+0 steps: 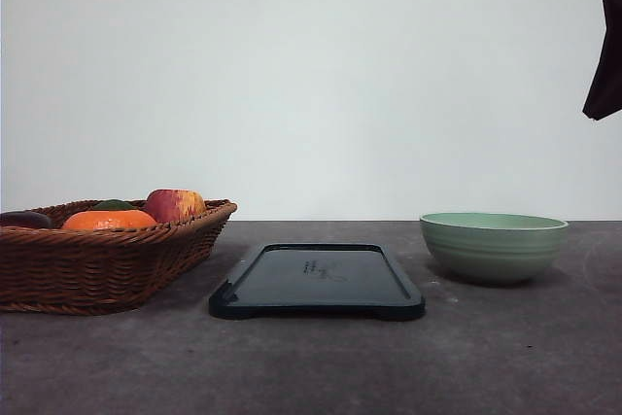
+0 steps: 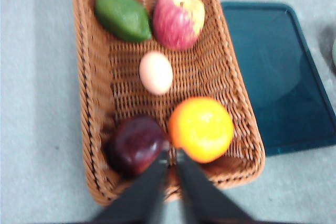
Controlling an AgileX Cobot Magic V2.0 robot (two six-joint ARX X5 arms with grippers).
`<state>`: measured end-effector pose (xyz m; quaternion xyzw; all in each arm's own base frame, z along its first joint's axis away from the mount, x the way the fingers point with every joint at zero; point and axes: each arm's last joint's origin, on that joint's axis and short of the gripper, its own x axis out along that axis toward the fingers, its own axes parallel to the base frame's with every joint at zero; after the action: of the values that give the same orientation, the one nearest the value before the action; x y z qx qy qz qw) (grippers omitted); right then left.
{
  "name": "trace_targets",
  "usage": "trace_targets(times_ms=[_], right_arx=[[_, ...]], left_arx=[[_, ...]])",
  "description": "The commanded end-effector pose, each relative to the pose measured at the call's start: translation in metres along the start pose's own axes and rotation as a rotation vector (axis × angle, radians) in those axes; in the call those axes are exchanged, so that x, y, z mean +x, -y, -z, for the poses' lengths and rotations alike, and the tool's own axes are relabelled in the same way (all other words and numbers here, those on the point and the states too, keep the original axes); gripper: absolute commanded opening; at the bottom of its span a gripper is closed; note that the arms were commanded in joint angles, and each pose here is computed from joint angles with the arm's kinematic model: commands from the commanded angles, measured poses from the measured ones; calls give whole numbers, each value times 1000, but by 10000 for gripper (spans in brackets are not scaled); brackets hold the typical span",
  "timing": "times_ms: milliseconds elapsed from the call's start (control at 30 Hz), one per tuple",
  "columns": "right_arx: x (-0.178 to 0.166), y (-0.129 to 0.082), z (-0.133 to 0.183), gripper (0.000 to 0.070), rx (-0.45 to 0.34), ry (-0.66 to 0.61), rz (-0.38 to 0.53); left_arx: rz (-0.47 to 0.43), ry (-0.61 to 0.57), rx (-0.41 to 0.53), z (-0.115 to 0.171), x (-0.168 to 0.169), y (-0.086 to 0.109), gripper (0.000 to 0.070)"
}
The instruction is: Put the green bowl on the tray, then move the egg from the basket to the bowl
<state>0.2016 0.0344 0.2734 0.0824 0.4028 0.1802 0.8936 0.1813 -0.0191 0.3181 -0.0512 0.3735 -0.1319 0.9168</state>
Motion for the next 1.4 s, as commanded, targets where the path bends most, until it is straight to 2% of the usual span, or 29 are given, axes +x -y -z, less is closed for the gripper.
trace_targets(times_ms=[0, 33, 67, 133, 367, 633, 967, 1367], right_arx=[[-2, -2, -6, 217, -22, 19, -6], [-2, -2, -6, 282, -21, 19, -5], [-2, -2, -6, 325, -21, 20, -4], [-2, -2, -6, 350, -17, 20, -2], [-3, 1, -17, 350, 51, 5, 96], [11, 11, -58, 348, 110, -140, 149], [63, 29, -92, 347, 121, -245, 159], [126, 54, -102, 334, 133, -380, 170]], left_arx=[[4, 32, 22, -7, -4, 2, 380], [5, 32, 22, -7, -4, 2, 404], [5, 32, 23, -7, -4, 2, 399], [5, 33, 24, -7, -4, 2, 399], [6, 36, 20, -8, -4, 2, 396], [6, 36, 17, -8, -4, 2, 396], [6, 37, 17, -8, -4, 2, 396], [5, 37, 18, -8, -4, 2, 396]])
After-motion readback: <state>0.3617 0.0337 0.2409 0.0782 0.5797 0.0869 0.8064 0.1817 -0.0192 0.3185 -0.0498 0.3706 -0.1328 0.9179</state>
